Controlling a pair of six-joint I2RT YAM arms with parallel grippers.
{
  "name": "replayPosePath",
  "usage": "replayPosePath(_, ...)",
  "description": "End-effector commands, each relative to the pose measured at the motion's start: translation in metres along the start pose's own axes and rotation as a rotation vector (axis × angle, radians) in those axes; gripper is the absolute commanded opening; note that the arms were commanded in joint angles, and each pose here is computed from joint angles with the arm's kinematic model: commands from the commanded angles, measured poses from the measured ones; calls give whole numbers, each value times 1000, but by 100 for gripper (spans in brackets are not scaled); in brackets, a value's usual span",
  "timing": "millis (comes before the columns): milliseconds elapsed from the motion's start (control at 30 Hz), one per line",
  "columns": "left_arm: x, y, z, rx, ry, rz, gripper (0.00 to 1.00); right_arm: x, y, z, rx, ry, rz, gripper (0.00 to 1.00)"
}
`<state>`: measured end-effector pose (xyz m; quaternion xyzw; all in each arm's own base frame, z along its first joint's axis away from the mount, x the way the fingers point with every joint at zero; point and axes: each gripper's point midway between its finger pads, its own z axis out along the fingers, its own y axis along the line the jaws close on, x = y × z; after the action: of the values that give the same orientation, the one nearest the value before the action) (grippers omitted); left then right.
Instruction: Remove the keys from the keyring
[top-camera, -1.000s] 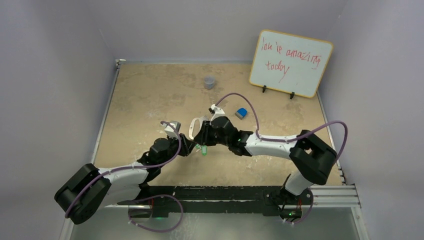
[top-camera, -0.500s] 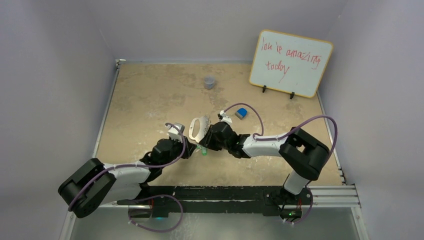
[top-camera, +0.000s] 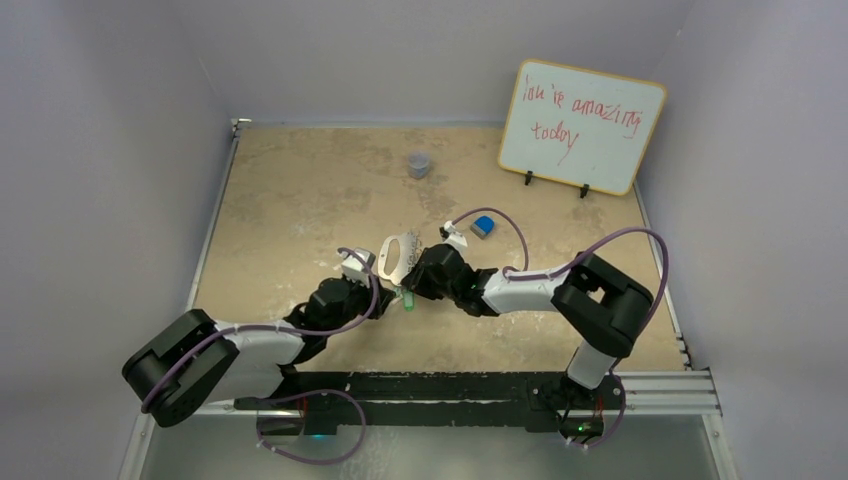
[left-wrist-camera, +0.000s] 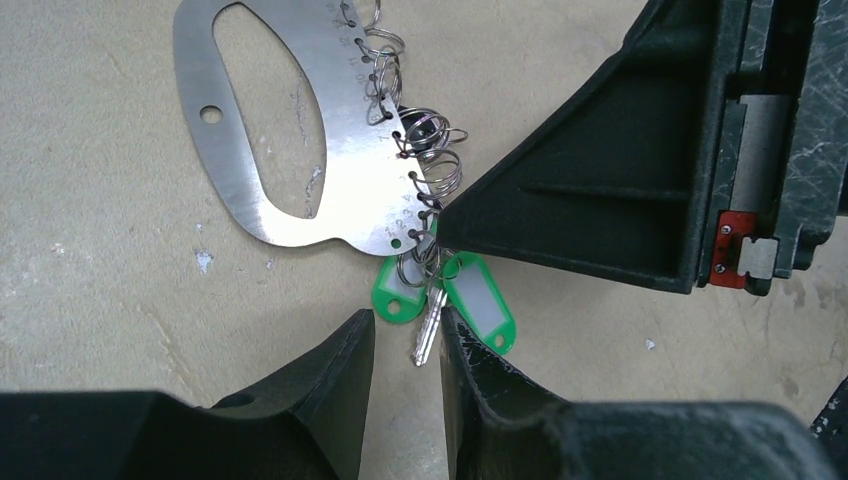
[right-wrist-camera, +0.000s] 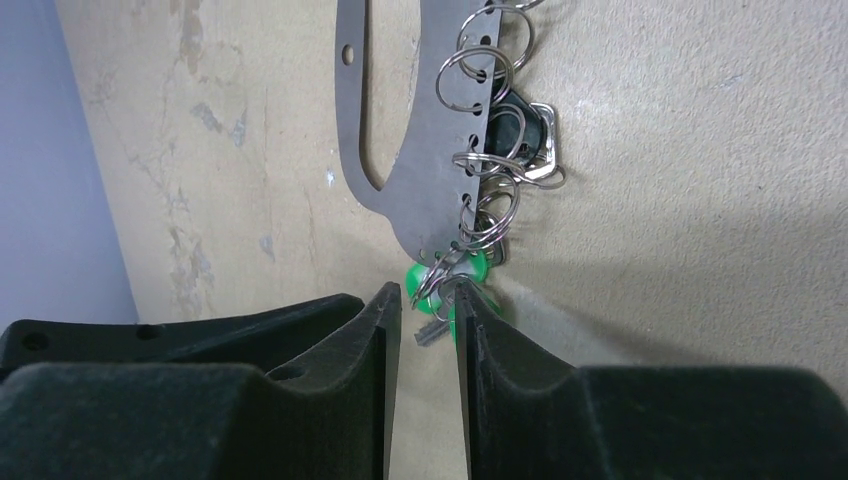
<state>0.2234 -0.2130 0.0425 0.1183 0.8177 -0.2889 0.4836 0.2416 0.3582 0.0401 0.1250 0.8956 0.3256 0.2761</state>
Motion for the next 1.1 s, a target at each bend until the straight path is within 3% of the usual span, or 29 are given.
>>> replayPosePath(0, -20, -9, 9, 24, -55, 35, 29, -14, 3, 6, -4, -58, 38, 28)
replayPosePath(800, -13, -15, 25, 57, -10, 112, 28, -17, 6, 14, -17, -40, 21, 21)
replayPosePath(1067, -13, -12, 30, 41, 7, 144, 18, -17, 9, 14, -27, -35, 13, 20)
